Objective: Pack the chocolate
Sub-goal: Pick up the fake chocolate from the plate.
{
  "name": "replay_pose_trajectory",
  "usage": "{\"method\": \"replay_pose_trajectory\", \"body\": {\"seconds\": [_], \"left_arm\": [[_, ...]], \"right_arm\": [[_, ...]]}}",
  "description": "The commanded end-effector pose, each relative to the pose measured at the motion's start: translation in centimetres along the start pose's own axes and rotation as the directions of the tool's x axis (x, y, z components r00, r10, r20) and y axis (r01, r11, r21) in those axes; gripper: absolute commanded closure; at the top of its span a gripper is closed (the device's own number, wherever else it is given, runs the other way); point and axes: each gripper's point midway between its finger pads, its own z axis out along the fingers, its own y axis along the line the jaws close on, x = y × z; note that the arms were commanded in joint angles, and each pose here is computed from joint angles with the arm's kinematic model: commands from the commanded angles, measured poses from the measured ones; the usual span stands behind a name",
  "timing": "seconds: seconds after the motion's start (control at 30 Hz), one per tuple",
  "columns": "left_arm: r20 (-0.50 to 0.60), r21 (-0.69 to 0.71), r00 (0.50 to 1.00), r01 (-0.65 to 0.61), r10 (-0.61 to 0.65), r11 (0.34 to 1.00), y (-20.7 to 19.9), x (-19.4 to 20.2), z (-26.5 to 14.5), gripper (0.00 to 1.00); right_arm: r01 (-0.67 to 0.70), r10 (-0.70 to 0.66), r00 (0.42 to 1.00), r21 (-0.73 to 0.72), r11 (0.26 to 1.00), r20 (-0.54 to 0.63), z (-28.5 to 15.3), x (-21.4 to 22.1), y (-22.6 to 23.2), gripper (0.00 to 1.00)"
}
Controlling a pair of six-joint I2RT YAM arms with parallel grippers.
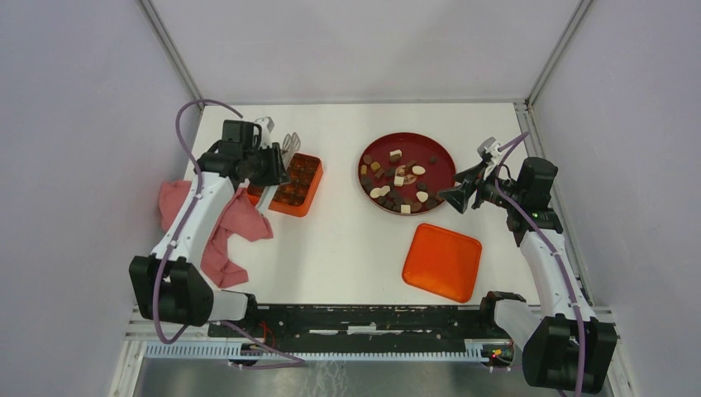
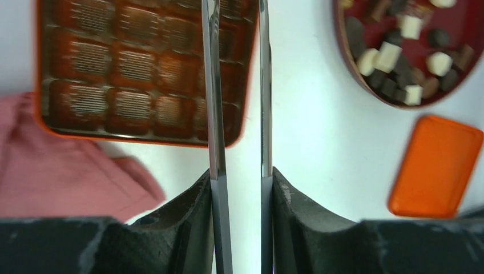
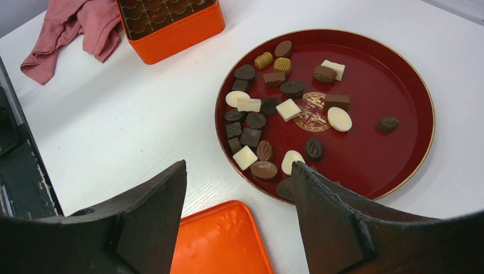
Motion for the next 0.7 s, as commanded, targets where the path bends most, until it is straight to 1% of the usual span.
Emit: {"method": "replay_pose_trajectory", "body": {"seconds": [0.0, 0.17, 0.27, 0.47, 0.57, 0.67], "left_arm": [[0.071, 0.252, 0.997, -0.032, 0.014, 0.967, -7.0, 0.5, -0.9, 0.59], [0.076, 0.411, 0.995, -0.088, 0.062, 0.907, -14.8, 3.0, -0.7, 0.59], [0.043, 0.411, 0.993, -0.12, 0.113, 0.904, -17.6, 4.1, 0.7, 0.58], [-0.077, 0.227, 0.965, -0.229, 0.252, 0.947, -17.9, 5.5, 5.3, 0.58], [-0.116, 0.148, 0.947, -0.282, 0.3, 0.948, -17.5, 5.2, 6.6, 0.58], [-0.138, 0.111, 0.935, -0.312, 0.325, 0.944, -17.0, 4.9, 7.5, 0.58]], "right_arm": [[0.037, -0.037, 0.999, 0.002, 0.999, 0.021, 0.1, -0.5, -0.3, 0.27], [0.036, -0.036, 0.999, 0.004, 0.999, 0.018, 0.1, -0.5, -0.4, 0.27], [0.037, -0.037, 0.999, 0.005, 0.999, 0.018, 0.1, -0.4, -0.4, 0.27], [0.038, -0.038, 0.999, 0.006, 0.999, 0.016, 0.1, -0.4, -0.4, 0.27], [0.037, -0.038, 0.999, 0.005, 0.999, 0.016, 0.0, -0.4, -0.4, 0.27], [0.036, -0.036, 0.999, 0.002, 0.999, 0.016, 0.1, -0.4, -0.4, 0.27]]}}
